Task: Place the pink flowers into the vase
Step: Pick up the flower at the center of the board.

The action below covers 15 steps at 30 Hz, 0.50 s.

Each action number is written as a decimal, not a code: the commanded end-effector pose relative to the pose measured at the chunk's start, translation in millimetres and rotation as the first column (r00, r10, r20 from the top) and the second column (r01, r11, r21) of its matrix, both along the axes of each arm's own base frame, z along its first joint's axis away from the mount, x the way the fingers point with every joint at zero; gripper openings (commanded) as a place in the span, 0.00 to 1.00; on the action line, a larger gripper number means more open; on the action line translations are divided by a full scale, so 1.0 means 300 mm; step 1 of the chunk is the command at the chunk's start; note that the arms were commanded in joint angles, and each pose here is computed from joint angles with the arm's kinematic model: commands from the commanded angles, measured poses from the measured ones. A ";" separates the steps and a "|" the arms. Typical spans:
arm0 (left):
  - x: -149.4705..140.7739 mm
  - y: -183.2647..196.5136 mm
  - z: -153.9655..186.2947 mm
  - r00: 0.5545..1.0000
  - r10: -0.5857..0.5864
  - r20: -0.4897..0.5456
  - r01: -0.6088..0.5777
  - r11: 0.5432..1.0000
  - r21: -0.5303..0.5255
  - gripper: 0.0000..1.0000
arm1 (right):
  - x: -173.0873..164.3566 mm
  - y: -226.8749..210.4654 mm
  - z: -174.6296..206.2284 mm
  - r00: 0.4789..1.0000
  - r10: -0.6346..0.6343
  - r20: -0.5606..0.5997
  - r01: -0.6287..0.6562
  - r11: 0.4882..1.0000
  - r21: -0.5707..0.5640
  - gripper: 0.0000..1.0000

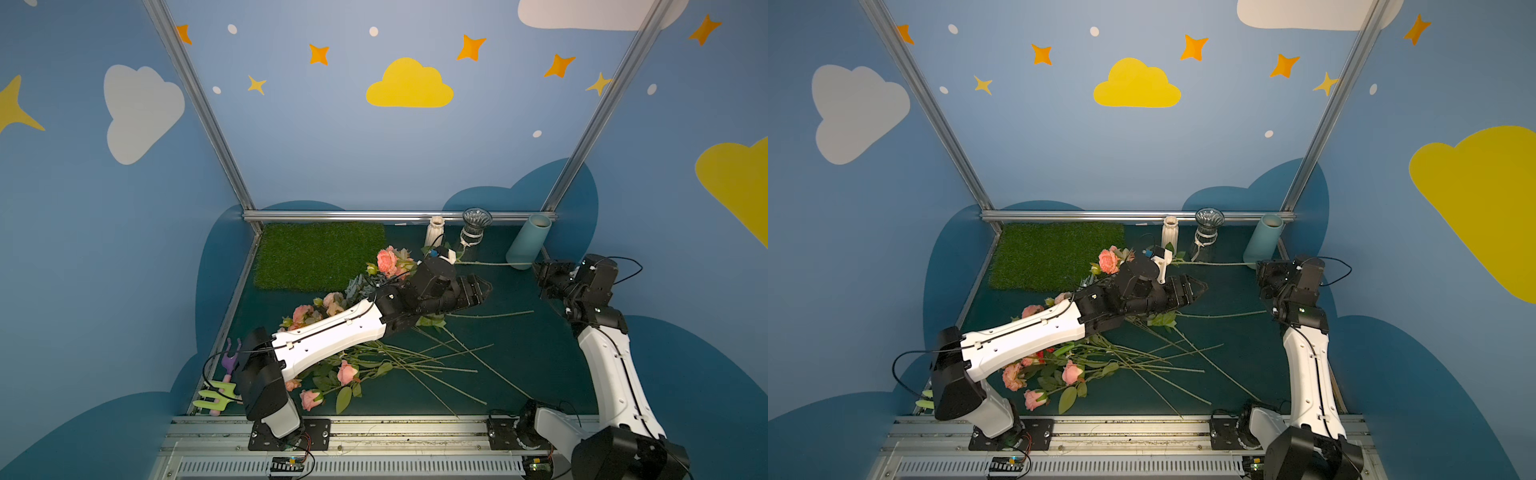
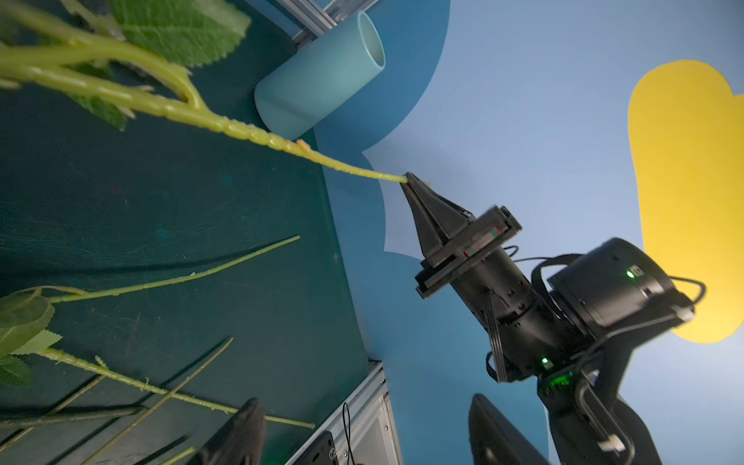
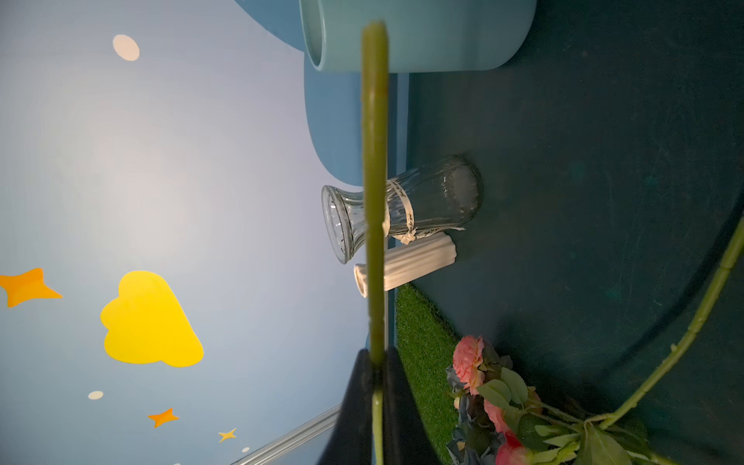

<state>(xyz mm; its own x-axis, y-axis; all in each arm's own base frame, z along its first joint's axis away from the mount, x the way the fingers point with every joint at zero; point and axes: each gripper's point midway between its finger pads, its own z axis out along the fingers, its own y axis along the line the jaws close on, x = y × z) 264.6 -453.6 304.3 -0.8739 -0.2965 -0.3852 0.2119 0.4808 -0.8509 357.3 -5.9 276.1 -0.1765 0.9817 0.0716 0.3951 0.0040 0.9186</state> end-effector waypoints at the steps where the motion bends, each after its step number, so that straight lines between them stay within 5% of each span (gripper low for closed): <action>1: 0.072 -0.016 0.043 0.995 0.093 0.030 -0.090 0.992 -0.087 0.80 | -0.007 0.037 0.077 0.997 0.027 0.072 -0.028 1.000 0.012 0.00; 15: 0.225 0.054 0.043 0.927 0.348 0.140 -0.324 0.930 -0.172 0.73 | -0.029 0.083 0.075 0.996 0.050 0.080 -0.052 0.998 0.020 0.00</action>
